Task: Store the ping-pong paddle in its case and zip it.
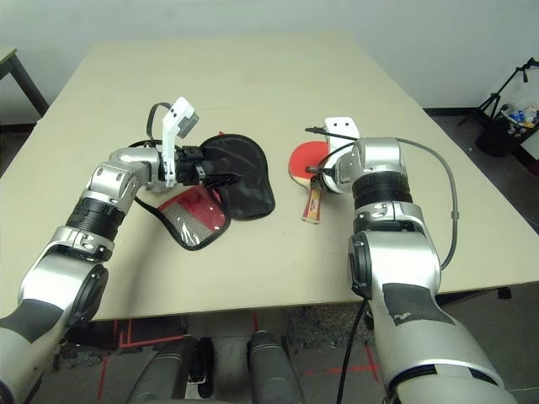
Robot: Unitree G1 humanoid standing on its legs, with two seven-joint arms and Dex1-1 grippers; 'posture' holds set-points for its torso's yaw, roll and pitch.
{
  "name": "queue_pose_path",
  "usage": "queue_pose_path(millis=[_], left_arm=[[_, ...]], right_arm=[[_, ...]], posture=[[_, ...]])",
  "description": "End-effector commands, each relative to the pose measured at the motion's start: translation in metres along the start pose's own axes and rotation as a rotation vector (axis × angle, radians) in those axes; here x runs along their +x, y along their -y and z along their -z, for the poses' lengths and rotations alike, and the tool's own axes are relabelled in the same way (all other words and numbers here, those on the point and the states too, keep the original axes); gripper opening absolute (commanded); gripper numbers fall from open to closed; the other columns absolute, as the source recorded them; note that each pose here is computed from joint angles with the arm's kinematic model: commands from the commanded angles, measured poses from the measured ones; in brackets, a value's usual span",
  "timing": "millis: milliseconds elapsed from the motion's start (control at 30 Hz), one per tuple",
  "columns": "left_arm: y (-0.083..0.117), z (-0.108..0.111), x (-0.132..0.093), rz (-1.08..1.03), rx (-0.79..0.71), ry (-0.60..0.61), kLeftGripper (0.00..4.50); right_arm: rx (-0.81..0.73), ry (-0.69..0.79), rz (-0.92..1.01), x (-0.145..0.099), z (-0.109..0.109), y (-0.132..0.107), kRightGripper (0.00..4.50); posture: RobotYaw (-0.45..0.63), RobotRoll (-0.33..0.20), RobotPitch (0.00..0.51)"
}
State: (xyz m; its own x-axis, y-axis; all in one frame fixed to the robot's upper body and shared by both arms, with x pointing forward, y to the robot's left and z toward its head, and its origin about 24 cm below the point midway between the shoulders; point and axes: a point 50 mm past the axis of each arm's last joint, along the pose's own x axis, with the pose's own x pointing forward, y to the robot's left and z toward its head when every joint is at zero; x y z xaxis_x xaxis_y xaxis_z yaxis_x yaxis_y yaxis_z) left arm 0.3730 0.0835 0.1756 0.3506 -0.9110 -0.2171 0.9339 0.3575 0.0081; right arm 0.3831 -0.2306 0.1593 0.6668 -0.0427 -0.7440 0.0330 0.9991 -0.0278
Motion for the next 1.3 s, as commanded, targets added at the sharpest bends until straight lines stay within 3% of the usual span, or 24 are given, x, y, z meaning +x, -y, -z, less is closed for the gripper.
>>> queue_pose_path(millis=[33,367,600,800,1000,1300], left_arm=[[0.001,0.006,-0.002,-0.003,-0.006,-0.017,4.50],[0.001,0.011,-0.002,-0.011,-0.022,-0.019,4.50],[0.004,0.014,0.004,0.006,-0.030,-0.014,4.50],[0.007,0.014,0.009,0.016,-0.030,-0.010,4.50],[0.008,0.012,0.011,0.022,-0.024,-0.006,4.50],[0.008,0.007,0.010,0.023,-0.016,0.003,4.50]], right_arm=[[-0.002,-0.063,0.012,0.005,0.009,0.002,1.41],[-0.002,-0.075,0.020,-0.021,-0.013,0.003,4.43],[0.009,-0.126,0.021,-0.037,-0.020,-0.001,4.47],[0.042,-0.212,-0.013,-0.041,-0.014,-0.014,4.47],[0.074,-0.247,-0.011,-0.033,-0.001,-0.020,4.47],[0.129,-0.229,0.060,-0.016,0.016,-0.004,4.47]], posture=[[-0.08,0.000,0.136],[-0.13,0.000,0.157],[-0.15,0.000,0.175],[-0.17,0.000,0.180],[-0.16,0.000,0.179],[-0.14,0.000,0.171]])
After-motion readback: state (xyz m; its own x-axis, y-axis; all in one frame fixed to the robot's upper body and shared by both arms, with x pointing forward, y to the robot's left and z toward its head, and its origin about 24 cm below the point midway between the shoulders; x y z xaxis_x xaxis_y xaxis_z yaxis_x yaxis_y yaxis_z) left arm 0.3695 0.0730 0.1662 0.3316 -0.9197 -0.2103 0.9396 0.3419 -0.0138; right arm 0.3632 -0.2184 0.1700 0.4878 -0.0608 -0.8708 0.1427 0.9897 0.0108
